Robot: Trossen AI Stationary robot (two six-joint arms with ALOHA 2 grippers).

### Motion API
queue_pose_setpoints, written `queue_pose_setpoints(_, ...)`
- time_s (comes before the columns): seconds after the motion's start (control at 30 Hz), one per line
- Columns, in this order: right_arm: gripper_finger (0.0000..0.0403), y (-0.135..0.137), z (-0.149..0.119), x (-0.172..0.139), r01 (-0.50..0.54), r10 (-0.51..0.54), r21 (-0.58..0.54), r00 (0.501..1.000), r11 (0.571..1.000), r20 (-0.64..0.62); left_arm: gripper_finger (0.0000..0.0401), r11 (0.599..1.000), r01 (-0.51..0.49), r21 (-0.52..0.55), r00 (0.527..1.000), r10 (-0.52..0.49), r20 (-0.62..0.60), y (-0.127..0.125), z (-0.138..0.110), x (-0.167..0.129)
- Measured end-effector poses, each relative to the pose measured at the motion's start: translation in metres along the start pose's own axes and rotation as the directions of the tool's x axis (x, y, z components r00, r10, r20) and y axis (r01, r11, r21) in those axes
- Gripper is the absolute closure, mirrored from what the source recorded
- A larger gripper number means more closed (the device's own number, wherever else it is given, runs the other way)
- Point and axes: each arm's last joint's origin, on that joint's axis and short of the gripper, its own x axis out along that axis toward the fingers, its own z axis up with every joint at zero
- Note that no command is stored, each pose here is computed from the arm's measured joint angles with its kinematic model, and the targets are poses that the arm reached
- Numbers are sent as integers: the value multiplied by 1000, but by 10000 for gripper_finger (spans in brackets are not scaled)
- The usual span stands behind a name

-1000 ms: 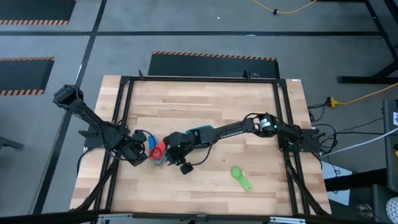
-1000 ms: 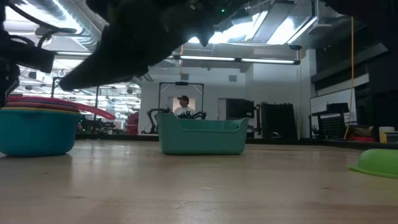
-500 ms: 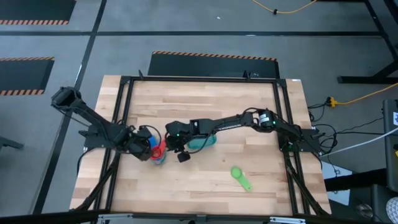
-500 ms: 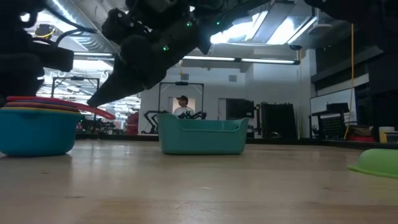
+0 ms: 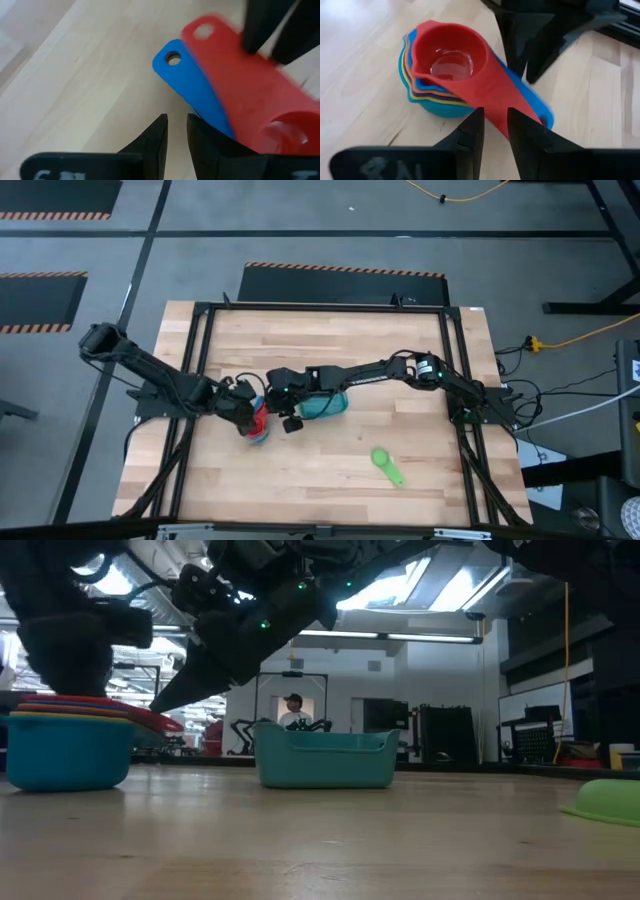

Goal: Nest measuring cups in basket
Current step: Stack the red measuring cup on top of the blue measuring cup, then stack the green measuring cup on top of the red measuring cup

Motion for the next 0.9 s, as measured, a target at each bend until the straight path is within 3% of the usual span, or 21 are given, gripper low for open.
queue_pose_setpoints(0.27,314,0,1,0,3,-3,-10,1000,1000,6,335,995,57,76,995,-63,73,-3,14,3)
queue_pose_setpoints(0.57,314,2,6,-10,-6,5,-9,1000,1000,-17,335,995,46,91,997,-52,65,0,15,3)
queue_pose_setpoints(0.7,314,8,17,-27,-26,25,-12,999,1000,-46,335,994,-5,113,1000,1,30,1,16,-3)
queue_pose_setpoints(0.9,314,23,36,-66,-100,98,3,976,995,-193,335,977,-83,198,996,88,-19,3,22,-25)
